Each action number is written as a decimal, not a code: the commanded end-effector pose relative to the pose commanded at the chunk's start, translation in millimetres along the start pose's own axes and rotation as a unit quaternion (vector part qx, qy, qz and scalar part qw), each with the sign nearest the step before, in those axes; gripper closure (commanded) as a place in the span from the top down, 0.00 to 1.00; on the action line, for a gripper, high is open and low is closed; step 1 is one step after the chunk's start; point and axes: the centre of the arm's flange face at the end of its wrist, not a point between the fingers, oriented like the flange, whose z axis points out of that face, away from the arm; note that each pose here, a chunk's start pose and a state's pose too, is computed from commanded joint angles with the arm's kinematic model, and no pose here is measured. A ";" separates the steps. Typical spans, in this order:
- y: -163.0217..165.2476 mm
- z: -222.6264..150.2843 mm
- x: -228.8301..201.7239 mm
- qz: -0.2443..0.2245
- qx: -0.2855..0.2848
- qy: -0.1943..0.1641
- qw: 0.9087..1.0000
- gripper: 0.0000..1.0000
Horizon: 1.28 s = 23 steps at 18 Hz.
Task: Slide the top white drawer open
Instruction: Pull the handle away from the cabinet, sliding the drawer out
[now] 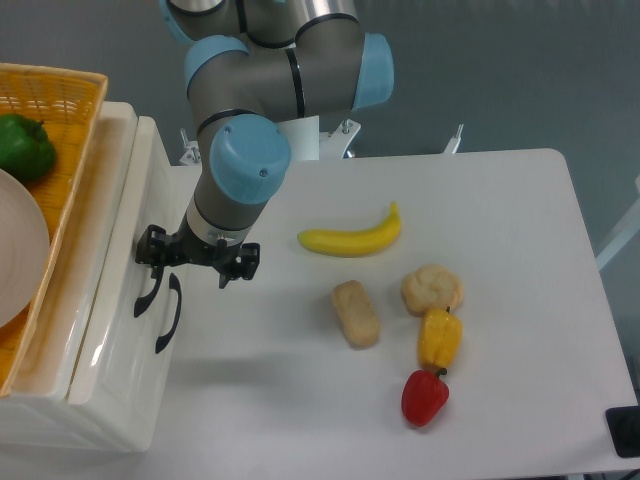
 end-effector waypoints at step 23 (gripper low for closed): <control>-1.4 -19.8 -33.2 -0.009 0.010 -0.027 1.000 1.00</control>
